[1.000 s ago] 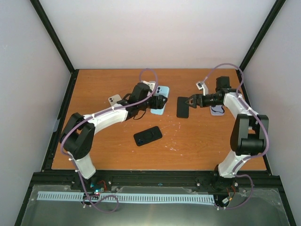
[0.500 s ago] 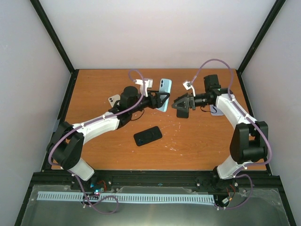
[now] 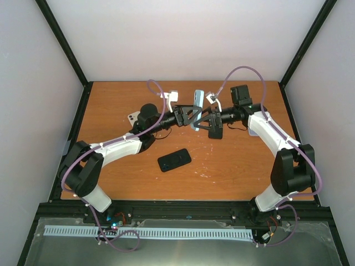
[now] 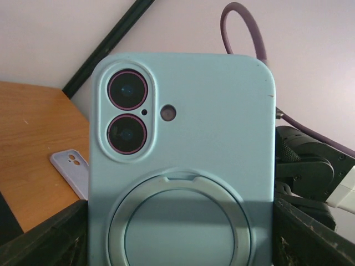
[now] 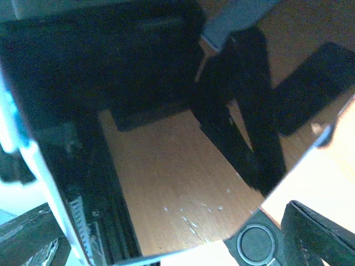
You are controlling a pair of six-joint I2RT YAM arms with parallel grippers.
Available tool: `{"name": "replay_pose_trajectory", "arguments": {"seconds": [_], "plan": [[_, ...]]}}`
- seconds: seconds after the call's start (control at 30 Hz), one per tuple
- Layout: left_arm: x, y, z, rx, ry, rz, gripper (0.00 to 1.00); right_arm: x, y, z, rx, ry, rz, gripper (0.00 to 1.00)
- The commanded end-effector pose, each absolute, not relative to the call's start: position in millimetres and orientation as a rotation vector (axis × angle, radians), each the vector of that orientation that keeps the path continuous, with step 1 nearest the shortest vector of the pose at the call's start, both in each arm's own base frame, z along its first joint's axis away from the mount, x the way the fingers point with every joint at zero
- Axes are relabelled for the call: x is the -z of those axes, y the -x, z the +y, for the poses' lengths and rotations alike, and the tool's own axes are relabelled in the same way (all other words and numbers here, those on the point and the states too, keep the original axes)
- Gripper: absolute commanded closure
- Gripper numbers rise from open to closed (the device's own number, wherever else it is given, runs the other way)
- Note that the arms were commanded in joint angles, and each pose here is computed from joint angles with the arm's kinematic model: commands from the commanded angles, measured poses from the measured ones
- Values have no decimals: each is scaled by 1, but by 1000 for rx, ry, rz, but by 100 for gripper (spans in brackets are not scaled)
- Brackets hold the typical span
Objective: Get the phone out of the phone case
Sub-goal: Pick up the phone at the center of the board.
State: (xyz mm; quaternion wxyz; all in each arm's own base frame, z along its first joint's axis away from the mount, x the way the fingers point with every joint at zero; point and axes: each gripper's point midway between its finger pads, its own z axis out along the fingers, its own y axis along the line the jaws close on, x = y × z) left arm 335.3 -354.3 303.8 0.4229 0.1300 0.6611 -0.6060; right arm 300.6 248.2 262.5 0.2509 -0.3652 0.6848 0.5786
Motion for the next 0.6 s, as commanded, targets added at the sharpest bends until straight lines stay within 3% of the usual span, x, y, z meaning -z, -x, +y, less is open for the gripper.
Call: {"name": "replay_pose_trajectory", "arguments": {"seconds": [0.0,0.3,0.57], "plan": [[-336,-328,-352,1634,-354,1506,52,-283,-295,255,-1604,1027,1785,5],[-328,-330,-348,1636,-329,1518,50,-280,-295,256,-1662,998,1804,34],[-312,-344,-341,1576,-256,1609,21,-260,-306,254,-1565,954,1905,47]]}}
